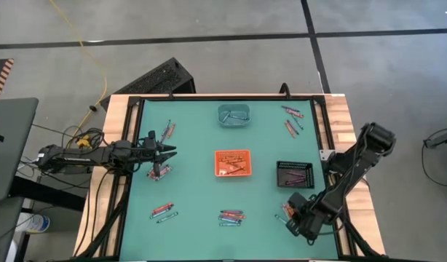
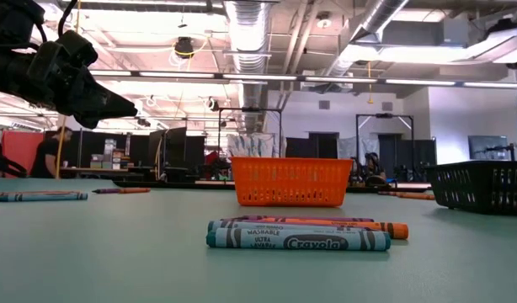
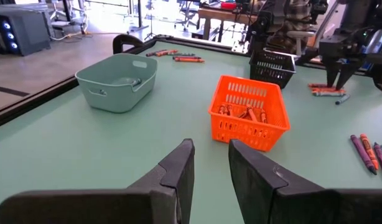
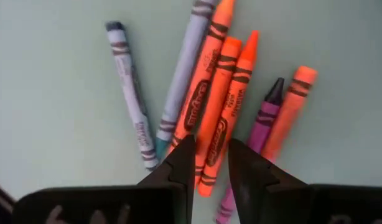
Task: Sort crayons
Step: Put the orange crayon into the orange bin
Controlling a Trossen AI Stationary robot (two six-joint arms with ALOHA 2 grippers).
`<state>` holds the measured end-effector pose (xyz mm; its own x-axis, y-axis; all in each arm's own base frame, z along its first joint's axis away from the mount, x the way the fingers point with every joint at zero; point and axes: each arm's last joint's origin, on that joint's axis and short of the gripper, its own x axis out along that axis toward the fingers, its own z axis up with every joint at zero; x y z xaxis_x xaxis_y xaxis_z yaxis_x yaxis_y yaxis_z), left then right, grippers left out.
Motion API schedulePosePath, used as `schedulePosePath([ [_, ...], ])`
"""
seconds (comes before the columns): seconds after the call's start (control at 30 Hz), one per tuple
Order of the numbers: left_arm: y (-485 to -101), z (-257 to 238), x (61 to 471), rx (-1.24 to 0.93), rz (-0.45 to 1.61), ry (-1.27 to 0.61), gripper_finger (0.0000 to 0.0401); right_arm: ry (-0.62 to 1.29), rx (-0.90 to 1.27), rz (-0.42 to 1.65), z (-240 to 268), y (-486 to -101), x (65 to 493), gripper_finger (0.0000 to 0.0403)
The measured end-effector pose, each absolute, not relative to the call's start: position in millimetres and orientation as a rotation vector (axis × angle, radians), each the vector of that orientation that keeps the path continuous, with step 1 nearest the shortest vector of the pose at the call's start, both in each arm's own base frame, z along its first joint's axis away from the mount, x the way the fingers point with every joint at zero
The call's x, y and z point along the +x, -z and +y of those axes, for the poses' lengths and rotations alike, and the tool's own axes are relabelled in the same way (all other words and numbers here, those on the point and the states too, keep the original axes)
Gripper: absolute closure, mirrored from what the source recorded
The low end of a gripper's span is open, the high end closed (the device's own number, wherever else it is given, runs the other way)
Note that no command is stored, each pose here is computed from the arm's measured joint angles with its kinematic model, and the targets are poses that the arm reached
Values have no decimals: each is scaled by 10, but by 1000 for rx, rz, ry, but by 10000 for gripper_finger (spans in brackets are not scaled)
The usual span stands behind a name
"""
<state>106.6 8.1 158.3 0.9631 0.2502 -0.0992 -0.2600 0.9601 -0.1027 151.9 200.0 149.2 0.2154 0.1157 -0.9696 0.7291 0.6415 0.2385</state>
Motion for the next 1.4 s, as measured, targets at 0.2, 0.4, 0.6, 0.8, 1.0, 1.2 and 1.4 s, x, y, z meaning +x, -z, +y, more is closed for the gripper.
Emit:
schedulePosePath([
  [0.2, -1584, 81, 1067, -115, 85, -259, 313, 449, 743, 1289, 1982, -1519, 1522, 312],
  [0.4, -1584, 81, 1066, -115, 85, -259, 313, 480, 715, 1300, 1895, -1600, 1471, 312],
  [0.6, -1583, 81, 1067, -115, 86, -259, 313, 480, 714, 1290, 1896, -1598, 1476, 312],
  [0.8, -1585, 81, 1067, -115, 85, -259, 313, 492, 701, 1255, 1912, -1552, 1502, 312],
  [1.0, -1583, 81, 1067, -115, 86, -259, 313, 514, 672, 1260, 1924, -1471, 1529, 312],
  [1.2, -1584, 81, 1067, -115, 86, -259, 313, 556, 623, 1278, 1931, -1376, 1537, 312],
  [1.4, -1585, 81, 1067, -115, 85, -259, 313, 590, 559, 1270, 1890, -1334, 1544, 312],
])
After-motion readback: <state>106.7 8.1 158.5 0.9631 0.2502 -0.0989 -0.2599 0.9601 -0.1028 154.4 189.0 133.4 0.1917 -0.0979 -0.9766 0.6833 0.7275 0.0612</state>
